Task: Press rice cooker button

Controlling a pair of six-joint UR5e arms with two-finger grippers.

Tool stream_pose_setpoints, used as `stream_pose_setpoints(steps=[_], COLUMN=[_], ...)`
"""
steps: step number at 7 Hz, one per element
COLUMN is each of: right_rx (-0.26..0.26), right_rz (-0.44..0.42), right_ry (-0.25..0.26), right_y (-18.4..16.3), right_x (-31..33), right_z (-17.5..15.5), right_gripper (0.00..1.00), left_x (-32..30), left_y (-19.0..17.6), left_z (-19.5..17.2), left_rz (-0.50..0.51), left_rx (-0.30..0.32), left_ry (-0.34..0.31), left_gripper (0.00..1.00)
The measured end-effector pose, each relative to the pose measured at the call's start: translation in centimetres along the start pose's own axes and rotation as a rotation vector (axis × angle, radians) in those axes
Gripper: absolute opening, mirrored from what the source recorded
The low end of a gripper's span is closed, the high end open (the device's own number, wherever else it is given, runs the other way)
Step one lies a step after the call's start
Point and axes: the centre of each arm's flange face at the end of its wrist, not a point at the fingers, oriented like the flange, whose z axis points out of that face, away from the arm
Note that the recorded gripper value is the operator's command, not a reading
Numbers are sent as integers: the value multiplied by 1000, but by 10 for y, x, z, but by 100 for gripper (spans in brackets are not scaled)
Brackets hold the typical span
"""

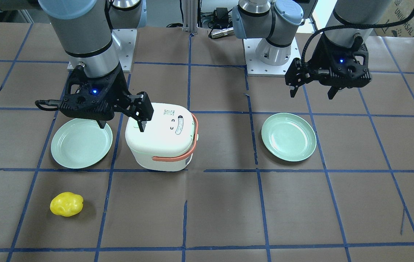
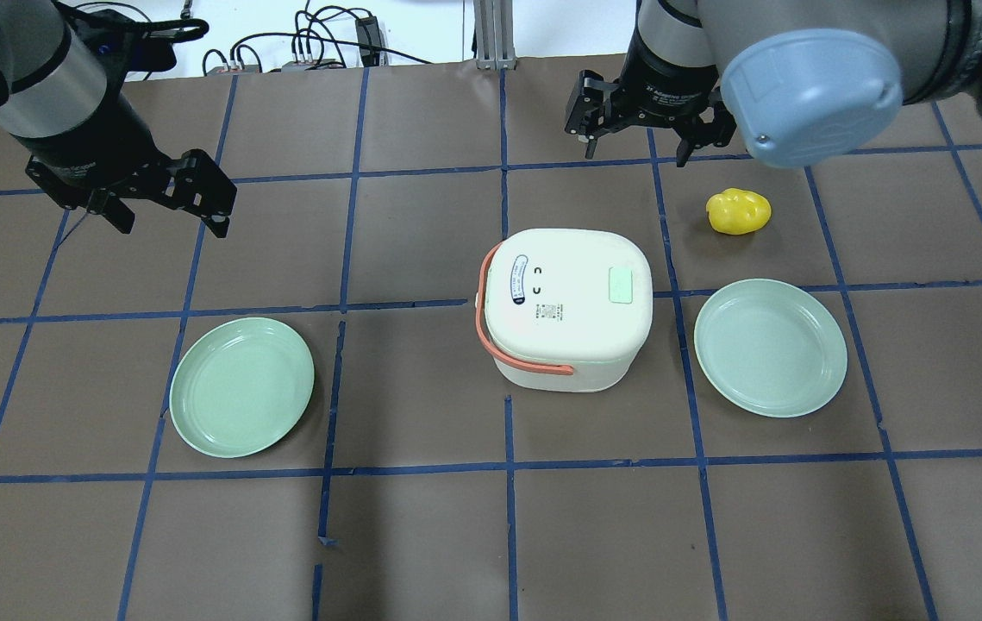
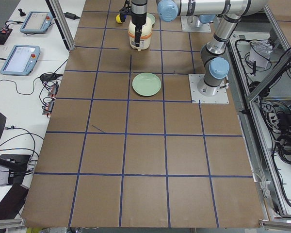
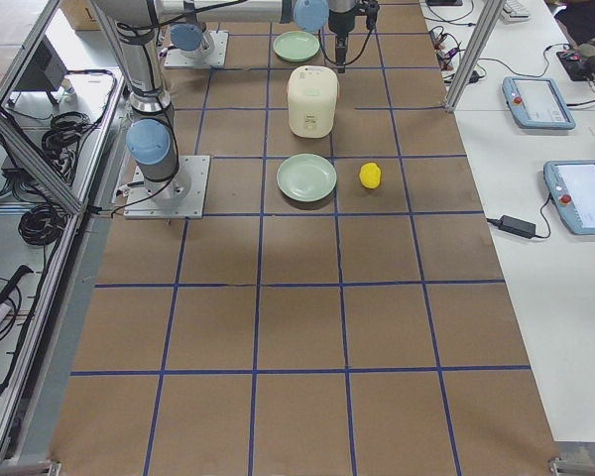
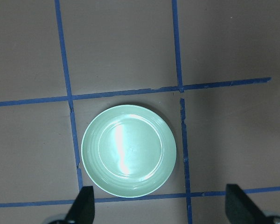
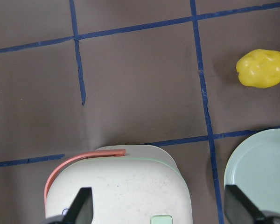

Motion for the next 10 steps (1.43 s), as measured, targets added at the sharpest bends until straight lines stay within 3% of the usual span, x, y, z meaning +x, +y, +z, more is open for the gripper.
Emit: stream_pose_setpoints(steps=[8,10], right_rx=[0,-46], right_rz=[18,57], right_ry=[12,28], right_y=[-9,-14], right_x=[10,34], right_z=[4,-1], right_gripper=[100,100], left_x=[0,0], left_y=[0,0], left_z=[0,0], left_rz=[0,0], left_rx=[0,0], left_ry=[0,0], left_gripper=[100,100])
